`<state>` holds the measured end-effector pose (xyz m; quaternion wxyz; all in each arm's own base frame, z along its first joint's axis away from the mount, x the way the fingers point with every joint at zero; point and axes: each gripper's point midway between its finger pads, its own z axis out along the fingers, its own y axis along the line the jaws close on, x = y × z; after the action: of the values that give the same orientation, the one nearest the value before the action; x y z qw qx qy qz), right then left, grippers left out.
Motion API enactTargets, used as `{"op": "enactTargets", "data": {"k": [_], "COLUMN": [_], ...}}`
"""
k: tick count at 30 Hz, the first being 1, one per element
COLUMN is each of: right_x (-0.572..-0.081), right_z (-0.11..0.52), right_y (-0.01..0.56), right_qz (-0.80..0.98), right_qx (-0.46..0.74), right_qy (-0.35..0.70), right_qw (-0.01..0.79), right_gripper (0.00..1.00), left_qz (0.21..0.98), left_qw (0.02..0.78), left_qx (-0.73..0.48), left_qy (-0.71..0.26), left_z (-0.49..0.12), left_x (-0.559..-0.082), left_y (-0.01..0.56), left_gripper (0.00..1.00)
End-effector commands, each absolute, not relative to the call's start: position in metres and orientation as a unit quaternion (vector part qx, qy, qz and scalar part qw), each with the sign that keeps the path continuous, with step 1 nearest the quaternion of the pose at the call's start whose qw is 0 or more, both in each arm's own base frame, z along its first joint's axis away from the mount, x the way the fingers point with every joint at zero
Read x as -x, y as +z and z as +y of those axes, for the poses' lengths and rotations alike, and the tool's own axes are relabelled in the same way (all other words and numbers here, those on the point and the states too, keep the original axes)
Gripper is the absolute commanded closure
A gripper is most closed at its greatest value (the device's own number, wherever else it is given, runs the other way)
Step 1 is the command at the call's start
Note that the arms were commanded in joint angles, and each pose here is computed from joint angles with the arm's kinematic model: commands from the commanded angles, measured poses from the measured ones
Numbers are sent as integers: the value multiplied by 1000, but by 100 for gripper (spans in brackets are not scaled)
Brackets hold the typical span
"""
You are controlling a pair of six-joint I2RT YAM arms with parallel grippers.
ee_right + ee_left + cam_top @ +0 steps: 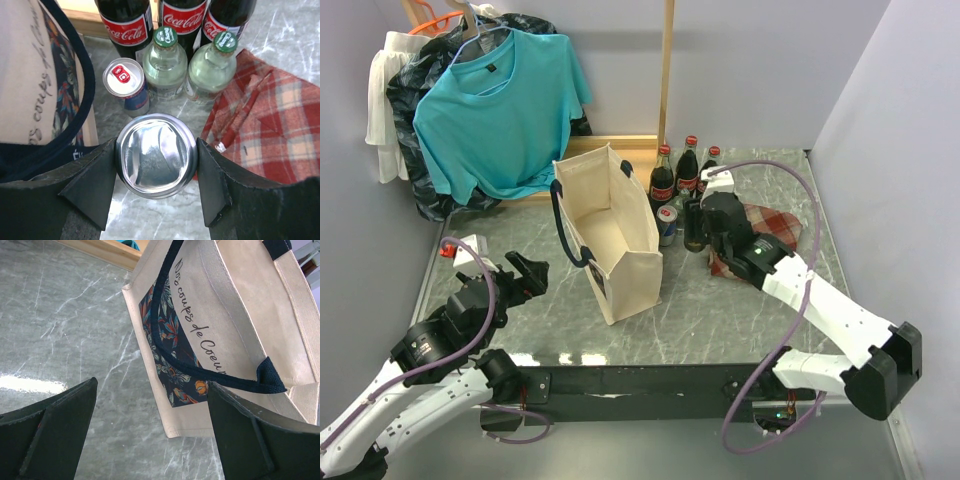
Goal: Take the beverage out of the canvas bag
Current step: Place the drink at the center of the board.
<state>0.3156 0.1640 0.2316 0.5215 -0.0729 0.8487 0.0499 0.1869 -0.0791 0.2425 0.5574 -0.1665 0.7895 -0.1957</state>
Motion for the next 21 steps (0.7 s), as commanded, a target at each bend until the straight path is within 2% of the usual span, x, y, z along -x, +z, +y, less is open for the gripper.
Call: {"op": "enactTargets", "data": {"k": [1, 21], "right_x": [-340, -374], "right_z": [174, 184], "right_y": [261, 215], "right_qz": [809, 826], "right_qx": [34, 24], "right_qy": [82, 72], "right_qw": [581, 558], "right_gripper": [100, 100], "left_qz": [782, 786], "left_qw": [561, 558], "left_qx": [170, 172], "left_qy": [-210, -201], "left_z": [-83, -83], "left_x": [-188, -190], "left_y": [248, 245], "left_gripper": [4, 4]}}
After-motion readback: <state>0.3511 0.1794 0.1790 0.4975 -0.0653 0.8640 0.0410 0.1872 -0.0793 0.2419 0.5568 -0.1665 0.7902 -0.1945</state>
